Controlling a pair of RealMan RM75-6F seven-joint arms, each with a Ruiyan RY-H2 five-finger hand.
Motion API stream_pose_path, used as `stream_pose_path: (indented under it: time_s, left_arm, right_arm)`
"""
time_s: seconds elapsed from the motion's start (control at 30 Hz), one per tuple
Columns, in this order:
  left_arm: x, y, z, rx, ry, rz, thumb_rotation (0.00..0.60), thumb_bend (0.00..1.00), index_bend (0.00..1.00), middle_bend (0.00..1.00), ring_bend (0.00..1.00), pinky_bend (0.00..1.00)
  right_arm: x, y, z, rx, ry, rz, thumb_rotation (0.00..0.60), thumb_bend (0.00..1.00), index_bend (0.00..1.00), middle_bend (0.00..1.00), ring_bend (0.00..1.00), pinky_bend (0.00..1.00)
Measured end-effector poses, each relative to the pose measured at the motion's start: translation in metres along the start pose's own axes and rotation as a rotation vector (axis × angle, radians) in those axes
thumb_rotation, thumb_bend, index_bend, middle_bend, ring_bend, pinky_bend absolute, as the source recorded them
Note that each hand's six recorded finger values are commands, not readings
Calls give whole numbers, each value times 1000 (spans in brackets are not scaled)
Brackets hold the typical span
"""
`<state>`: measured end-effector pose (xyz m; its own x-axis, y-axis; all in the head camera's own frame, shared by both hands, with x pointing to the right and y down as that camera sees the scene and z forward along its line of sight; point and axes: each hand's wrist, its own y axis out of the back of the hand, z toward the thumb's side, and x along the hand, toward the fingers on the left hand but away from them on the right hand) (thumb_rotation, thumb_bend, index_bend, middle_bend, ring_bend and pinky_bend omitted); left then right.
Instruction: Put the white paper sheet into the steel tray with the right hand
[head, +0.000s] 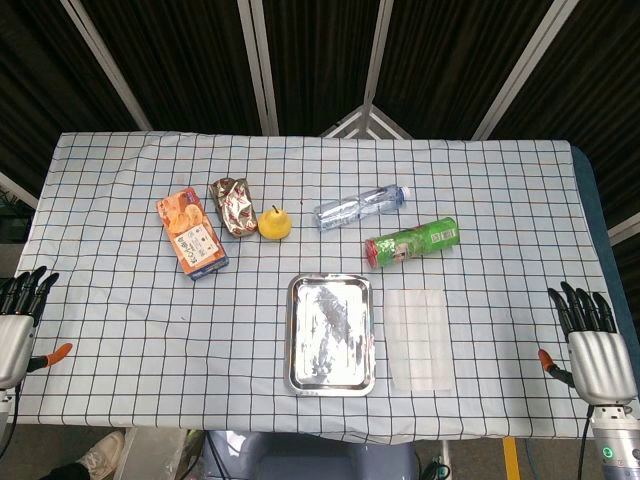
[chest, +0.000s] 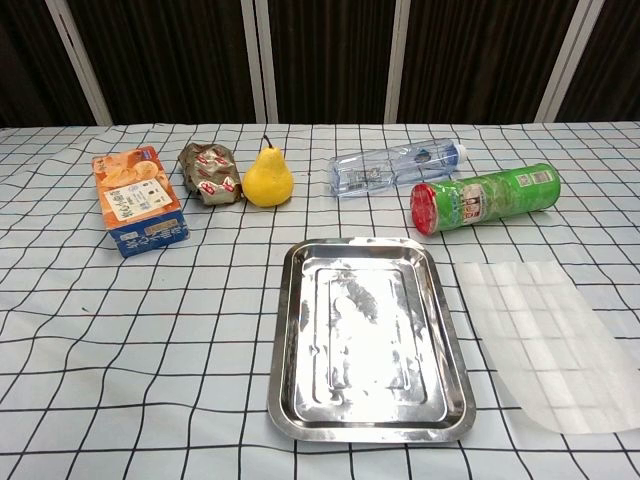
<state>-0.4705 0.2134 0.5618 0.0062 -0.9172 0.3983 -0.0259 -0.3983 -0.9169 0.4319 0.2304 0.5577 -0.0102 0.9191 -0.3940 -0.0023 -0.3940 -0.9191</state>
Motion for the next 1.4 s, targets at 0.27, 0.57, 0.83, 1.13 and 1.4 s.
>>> stream_pose_path:
  time_s: [0.27, 0.57, 0.83, 1.13, 1.4]
  left_arm:
    - [0, 0, 0, 0, 1, 1, 600, 65, 0, 0, 0, 0]
    - [0, 0, 0, 1, 1, -1, 600, 65, 0, 0, 0, 0]
    - [0, -1, 0, -1, 0, -4, 600, 65, 0, 0, 0, 0]
    - [0, -1, 1, 3, 0, -5, 600, 65, 0, 0, 0, 0]
    - [1, -1, 1, -1, 1, -9, 600, 65, 0, 0, 0, 0]
  right_arm:
    - [0, 0, 1, 3, 5, -1, 600, 313, 0, 0, 0, 0]
    - [4, -2, 7, 1, 39, 3, 600, 312, 0, 0, 0, 0]
    - [13, -20, 36, 19, 174, 86, 600, 312, 7, 0, 0, 0]
    - [36, -58, 80, 53, 384, 222, 600, 312, 280, 45, 0, 0]
    - [44, -92, 102, 110, 438, 294, 600, 313, 283, 51, 0, 0]
